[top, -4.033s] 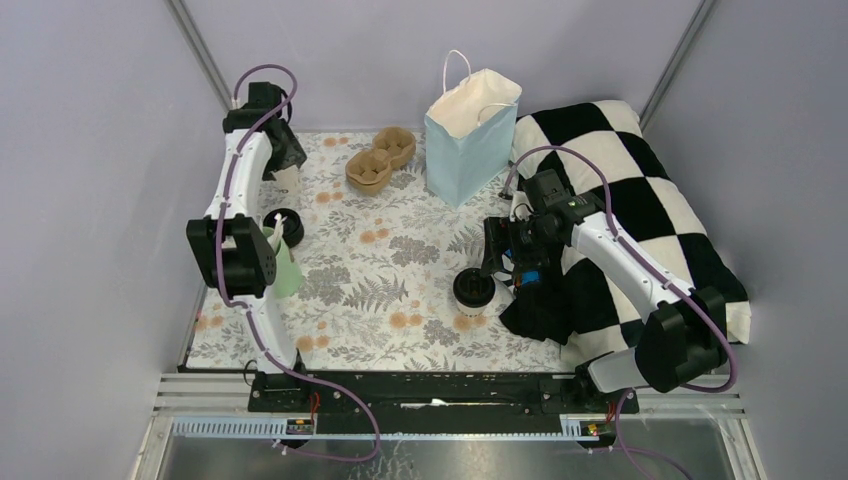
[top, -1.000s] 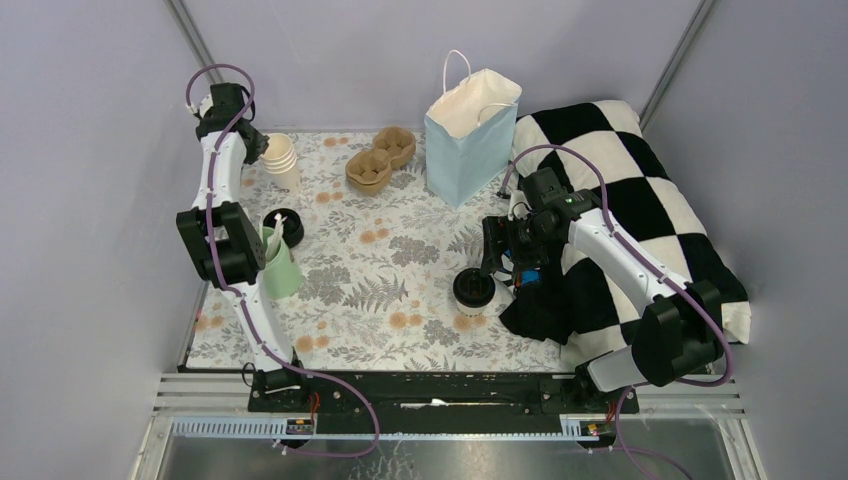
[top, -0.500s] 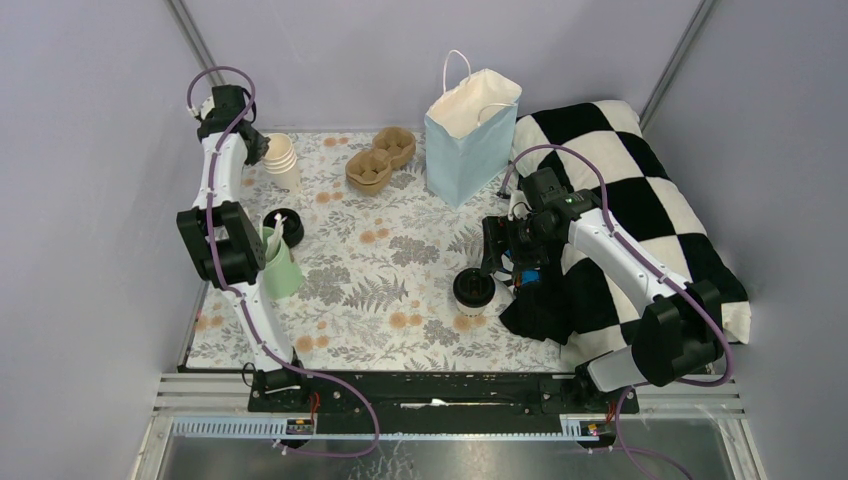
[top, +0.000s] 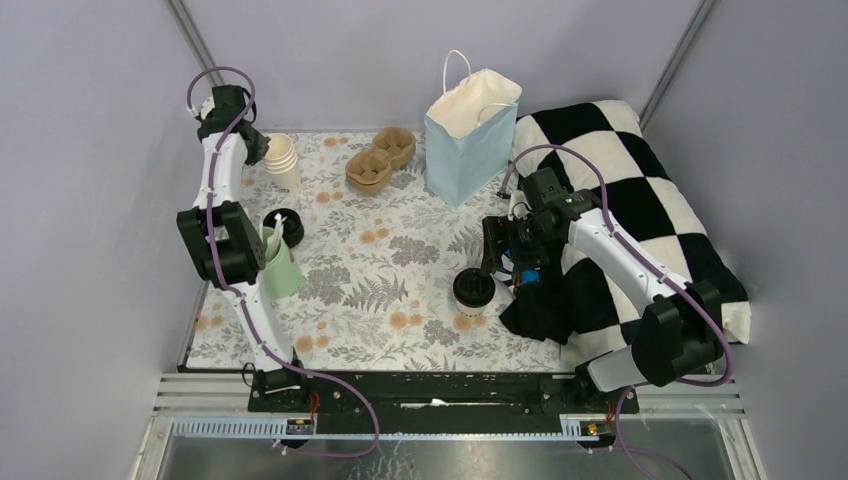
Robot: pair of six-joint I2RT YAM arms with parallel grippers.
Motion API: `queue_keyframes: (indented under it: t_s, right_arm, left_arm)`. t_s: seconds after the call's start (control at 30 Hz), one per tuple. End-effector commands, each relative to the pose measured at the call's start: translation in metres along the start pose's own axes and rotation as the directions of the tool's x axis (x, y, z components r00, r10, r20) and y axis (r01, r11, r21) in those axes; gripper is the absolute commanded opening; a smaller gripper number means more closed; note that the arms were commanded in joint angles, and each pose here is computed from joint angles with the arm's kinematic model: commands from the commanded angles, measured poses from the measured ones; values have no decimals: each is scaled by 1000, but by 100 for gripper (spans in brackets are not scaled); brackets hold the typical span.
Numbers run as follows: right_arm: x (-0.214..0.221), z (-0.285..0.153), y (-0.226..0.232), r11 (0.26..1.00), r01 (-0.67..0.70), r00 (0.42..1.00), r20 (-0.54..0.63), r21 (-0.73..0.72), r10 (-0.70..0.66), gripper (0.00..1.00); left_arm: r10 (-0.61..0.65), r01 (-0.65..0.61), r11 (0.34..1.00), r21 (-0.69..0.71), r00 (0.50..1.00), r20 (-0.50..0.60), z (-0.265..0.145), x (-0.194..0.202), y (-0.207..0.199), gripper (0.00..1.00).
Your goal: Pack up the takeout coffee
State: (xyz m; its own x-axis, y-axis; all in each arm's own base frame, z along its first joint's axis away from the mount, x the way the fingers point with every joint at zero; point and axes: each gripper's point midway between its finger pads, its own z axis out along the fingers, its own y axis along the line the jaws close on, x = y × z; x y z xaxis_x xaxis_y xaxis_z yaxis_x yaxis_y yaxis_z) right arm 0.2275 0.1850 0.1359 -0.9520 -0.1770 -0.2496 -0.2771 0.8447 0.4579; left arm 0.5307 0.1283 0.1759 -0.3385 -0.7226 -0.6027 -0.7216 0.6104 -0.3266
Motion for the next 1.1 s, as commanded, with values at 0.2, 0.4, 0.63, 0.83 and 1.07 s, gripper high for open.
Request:
queue_keyframes:
  t_s: [0.2, 0.4, 0.63, 0.83, 1.07]
  right_arm:
    - [-6, -4, 5, 999, 34, 999, 22, -2, -34, 95]
    - [-7, -6, 5, 999, 40, 999, 33, 0, -40, 95]
    - [-7, -8, 6, 999, 44, 998, 44, 3, -44, 95]
    - [-7, -9, 6, 999, 45, 998, 49, 1, -45, 95]
    - [-6, -8, 7, 999, 44, 998, 48, -8, -44, 95]
  left_arm:
    - [-48, 45, 997, 63, 998, 49, -17, -18, -17, 0]
    - [-85, 77, 993, 86, 992, 89, -36, -36, -24, 0]
    - [-123, 108, 987, 115, 984, 128, -53, -55, -28, 0]
    - [-150, 126, 973, 194, 982, 116, -55, -47, -26, 0]
    - [-170, 144, 970, 195, 977, 127, -57, -17, -12, 0]
